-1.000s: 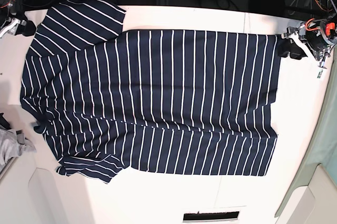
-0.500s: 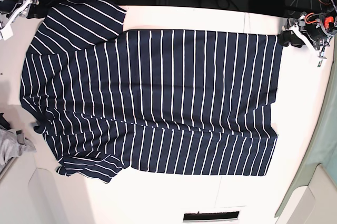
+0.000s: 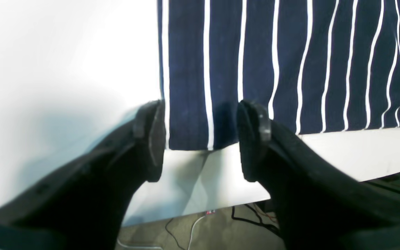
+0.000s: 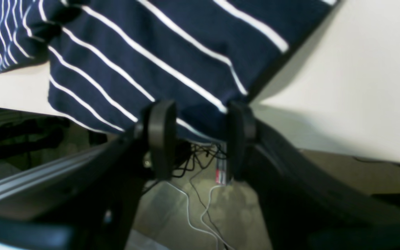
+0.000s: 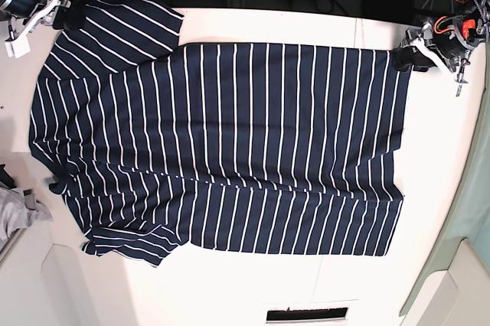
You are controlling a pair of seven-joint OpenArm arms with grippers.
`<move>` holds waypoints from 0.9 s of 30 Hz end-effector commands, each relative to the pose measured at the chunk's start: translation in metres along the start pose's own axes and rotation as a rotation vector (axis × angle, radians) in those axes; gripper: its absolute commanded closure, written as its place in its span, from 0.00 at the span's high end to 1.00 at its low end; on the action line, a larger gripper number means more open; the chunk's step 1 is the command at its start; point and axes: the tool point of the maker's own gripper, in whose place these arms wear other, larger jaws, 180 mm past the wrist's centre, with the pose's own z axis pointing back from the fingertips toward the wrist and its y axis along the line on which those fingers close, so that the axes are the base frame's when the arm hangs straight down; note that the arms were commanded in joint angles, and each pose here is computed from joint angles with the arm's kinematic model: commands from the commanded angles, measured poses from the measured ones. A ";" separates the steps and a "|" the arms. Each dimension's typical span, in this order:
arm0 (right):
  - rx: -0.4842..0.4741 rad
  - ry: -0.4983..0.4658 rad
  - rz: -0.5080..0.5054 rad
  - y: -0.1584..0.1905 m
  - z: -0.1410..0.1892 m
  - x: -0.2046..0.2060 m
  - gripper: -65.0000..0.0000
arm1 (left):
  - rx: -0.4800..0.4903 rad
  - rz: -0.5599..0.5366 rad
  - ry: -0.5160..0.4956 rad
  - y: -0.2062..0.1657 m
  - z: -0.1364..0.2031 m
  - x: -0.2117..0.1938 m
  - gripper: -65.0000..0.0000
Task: Layout the t-shirt on the table in an organized manner, then fold the t-shirt properly
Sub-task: 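Grasp the shirt's shoulder corners with both grippers, then lift the shoulder edge with both grippers and fold it over the body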
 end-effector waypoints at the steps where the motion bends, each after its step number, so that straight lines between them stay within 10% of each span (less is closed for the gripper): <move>1: -0.017 0.018 0.011 -0.004 0.003 -0.002 0.36 | 0.000 -0.016 0.002 0.001 0.003 0.003 0.54; 5: -0.012 0.012 0.001 -0.001 0.000 -0.003 0.11 | -0.036 0.013 -0.024 -0.006 0.003 0.007 0.51; 10: -0.003 -0.007 -0.010 0.001 0.000 0.001 0.00 | -0.075 -0.010 -0.084 -0.013 0.004 0.018 0.00; 27: -0.023 -0.059 0.150 0.032 0.056 0.006 0.00 | -0.212 0.042 -0.249 -0.017 0.064 0.049 0.00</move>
